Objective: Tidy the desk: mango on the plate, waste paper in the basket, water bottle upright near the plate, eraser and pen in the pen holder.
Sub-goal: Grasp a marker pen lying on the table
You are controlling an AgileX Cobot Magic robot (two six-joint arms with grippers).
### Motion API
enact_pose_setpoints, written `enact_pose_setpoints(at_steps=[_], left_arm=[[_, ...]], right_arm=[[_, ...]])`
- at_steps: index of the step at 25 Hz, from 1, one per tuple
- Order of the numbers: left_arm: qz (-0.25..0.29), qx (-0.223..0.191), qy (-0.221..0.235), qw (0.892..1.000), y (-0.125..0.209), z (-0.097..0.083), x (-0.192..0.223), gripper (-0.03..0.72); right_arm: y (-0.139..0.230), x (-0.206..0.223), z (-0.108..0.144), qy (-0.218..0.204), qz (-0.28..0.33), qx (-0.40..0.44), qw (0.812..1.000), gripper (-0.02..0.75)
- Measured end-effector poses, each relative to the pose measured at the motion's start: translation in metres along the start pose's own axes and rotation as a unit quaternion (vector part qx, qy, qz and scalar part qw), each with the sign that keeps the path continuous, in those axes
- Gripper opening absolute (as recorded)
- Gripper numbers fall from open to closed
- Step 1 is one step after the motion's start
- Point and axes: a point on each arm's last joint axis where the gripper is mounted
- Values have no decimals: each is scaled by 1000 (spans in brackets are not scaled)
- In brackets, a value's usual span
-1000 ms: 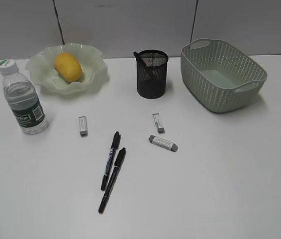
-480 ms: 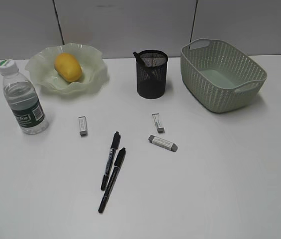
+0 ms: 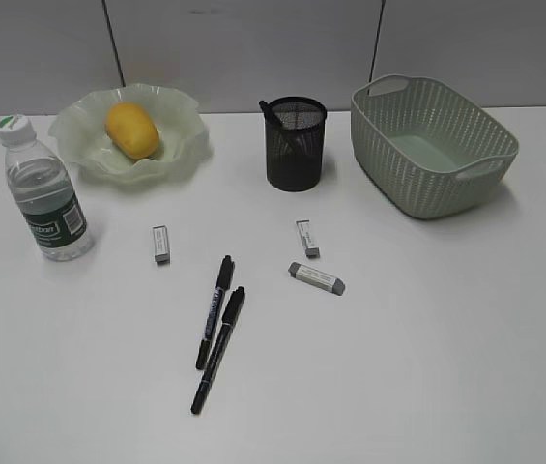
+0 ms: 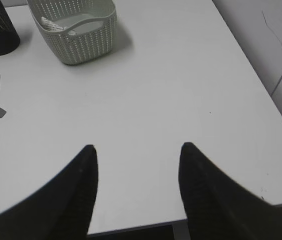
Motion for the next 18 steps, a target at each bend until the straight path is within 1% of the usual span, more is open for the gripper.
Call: enact_pose_setpoints(at_steps=[15,18], left_arm=[[0,10,-19,1000,0,3,0,571],[21,8,-16,1000,-3,3,6,571]], right_arm=[[0,0,0,0,0,-1,1000,421],[0,0,0,0,0,0,1000,421]])
Point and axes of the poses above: a point on each arm's last joint axis where the gripper is mounted, x pointing out along that axis toward the gripper, z along the wrist's bending axis when the last joint is at zero, y = z × x
